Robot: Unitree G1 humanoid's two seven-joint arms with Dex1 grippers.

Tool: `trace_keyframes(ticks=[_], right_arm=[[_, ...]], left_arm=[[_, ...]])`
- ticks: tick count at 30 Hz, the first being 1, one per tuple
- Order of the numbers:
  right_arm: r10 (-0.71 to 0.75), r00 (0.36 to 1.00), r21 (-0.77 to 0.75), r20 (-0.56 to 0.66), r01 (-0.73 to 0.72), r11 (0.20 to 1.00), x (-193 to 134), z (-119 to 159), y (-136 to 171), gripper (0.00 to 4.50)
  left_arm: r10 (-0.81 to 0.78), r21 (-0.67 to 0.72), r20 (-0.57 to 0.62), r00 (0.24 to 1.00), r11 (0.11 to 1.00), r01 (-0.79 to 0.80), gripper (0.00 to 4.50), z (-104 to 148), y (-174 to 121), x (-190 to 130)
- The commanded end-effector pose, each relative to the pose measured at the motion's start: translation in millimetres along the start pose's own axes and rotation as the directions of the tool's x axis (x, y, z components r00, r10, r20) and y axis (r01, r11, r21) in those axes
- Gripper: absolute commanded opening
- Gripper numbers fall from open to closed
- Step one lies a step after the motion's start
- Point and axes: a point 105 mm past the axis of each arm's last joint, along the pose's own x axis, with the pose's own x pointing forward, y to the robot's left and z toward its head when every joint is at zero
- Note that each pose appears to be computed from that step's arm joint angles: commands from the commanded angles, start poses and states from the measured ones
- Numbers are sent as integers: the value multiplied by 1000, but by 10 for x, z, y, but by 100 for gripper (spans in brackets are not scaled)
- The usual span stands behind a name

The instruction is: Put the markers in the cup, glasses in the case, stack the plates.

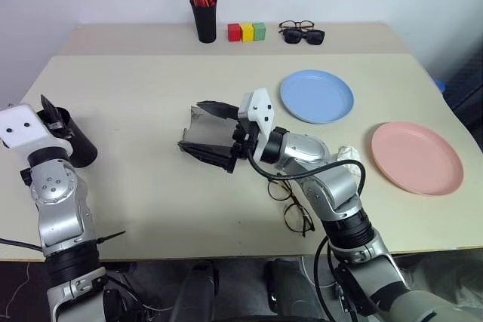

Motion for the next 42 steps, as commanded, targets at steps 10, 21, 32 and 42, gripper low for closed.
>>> trace_keyframes(ticks=[10, 21, 32, 42], right_arm=[[-102, 992, -156, -80, 88, 984, -428, 129, -334, 450], [-179, 976, -184, -125, 155, 971, -653, 110, -308, 450], [-285, 922, -194, -264, 239, 951, -929, -13, -394, 450], [-198, 809, -29, -553, 219, 975, -1586, -223, -110, 450]], left_arm=[[-962, -81, -269, 40, 63, 995, 444, -77, -1791, -962], [-809, -190, -486, -330, -271, 944, 358, -554, -1899, -1002], [-812, -166, -441, -382, -345, 924, 2, -407, -1902, -1136], [-757, -183, -429, -494, -462, 868, 61, -266, -1816, -1573]])
